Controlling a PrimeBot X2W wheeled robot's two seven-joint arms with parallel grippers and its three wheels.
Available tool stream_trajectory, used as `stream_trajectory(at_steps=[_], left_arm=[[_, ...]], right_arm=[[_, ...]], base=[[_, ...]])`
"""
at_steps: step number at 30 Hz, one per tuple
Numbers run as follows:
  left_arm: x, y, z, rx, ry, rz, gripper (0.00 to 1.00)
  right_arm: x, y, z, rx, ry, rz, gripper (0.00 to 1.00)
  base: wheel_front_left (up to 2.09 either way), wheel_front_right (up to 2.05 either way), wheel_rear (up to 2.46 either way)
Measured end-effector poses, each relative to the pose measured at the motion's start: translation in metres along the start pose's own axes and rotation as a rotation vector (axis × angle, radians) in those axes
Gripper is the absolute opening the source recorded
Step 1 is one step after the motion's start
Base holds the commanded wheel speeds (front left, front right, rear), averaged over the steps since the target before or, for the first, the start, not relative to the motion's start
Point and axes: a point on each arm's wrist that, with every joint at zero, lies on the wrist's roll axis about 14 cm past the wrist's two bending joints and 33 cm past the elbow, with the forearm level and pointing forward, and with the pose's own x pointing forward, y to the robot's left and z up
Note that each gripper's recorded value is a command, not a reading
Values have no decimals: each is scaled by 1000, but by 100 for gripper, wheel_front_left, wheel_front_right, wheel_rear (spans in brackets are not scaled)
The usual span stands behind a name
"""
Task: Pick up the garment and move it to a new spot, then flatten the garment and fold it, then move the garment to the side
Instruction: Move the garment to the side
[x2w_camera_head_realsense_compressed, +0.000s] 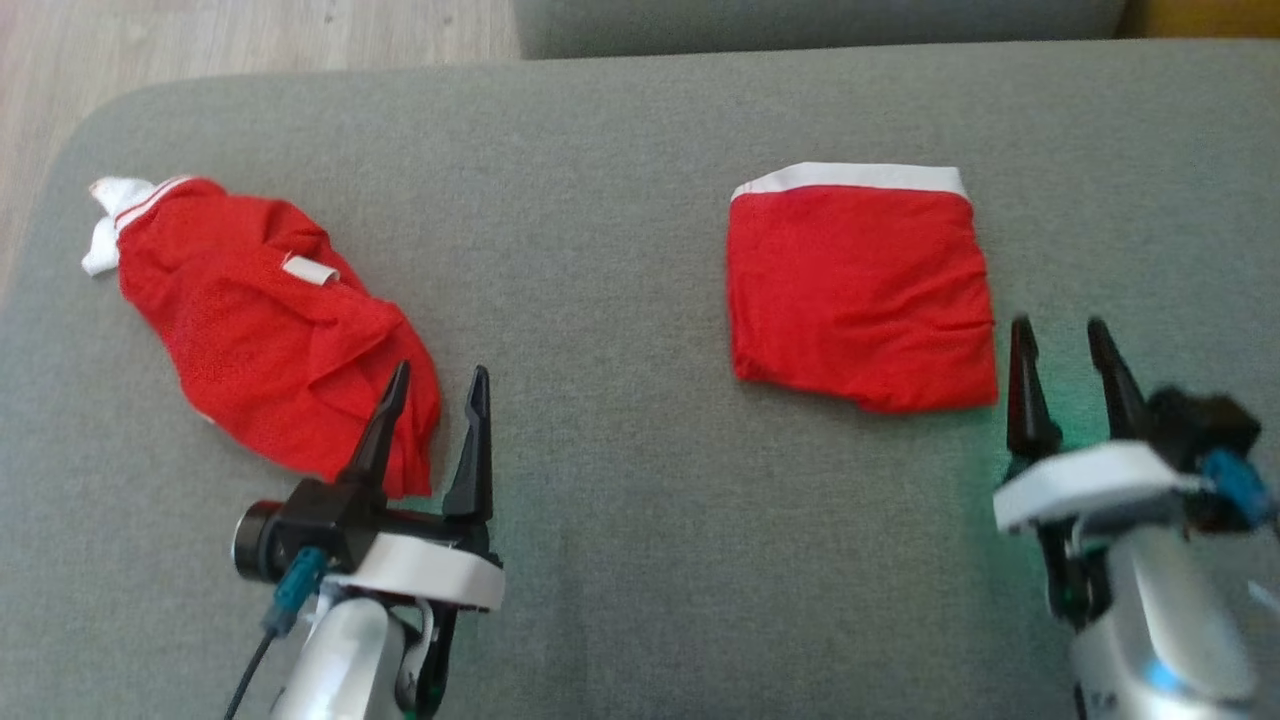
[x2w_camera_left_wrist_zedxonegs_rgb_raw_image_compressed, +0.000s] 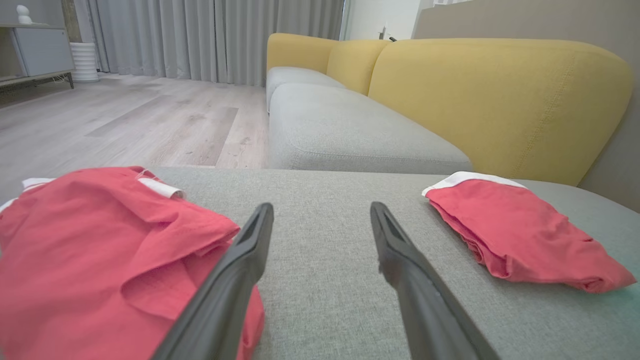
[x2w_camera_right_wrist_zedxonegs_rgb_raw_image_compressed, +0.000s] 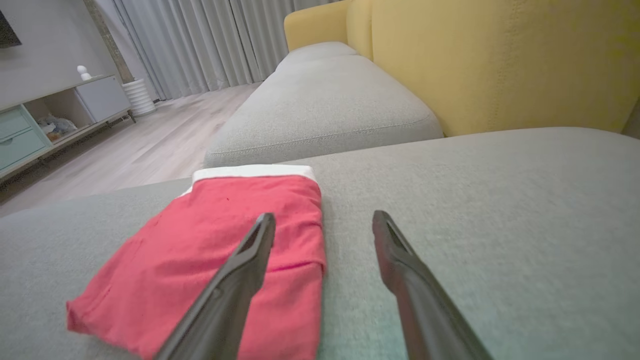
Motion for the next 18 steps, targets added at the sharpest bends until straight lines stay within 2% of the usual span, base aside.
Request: stream_trajectory(at_steps=[5,13,16,17,18], left_arm=[[7,4,2,6,-4,3,100],[4,22,-4,12,16,47,100],[0,28,-6,13,23,66,100],[0,28,-6,13,23,66,100],[0,29,-7,13,25,70,100]], right_arm=[[35,9,1,-19,73,21,100],[52,17,-63,14,374,21,100],[62,24,-66,3,412,42,100],[62,24,-66,3,412,42,40],[65,26,-63,-11,412,51,0]], base=[[0,0,0],[0,0,0],[0,0,0],[0,0,0],[0,0,0]])
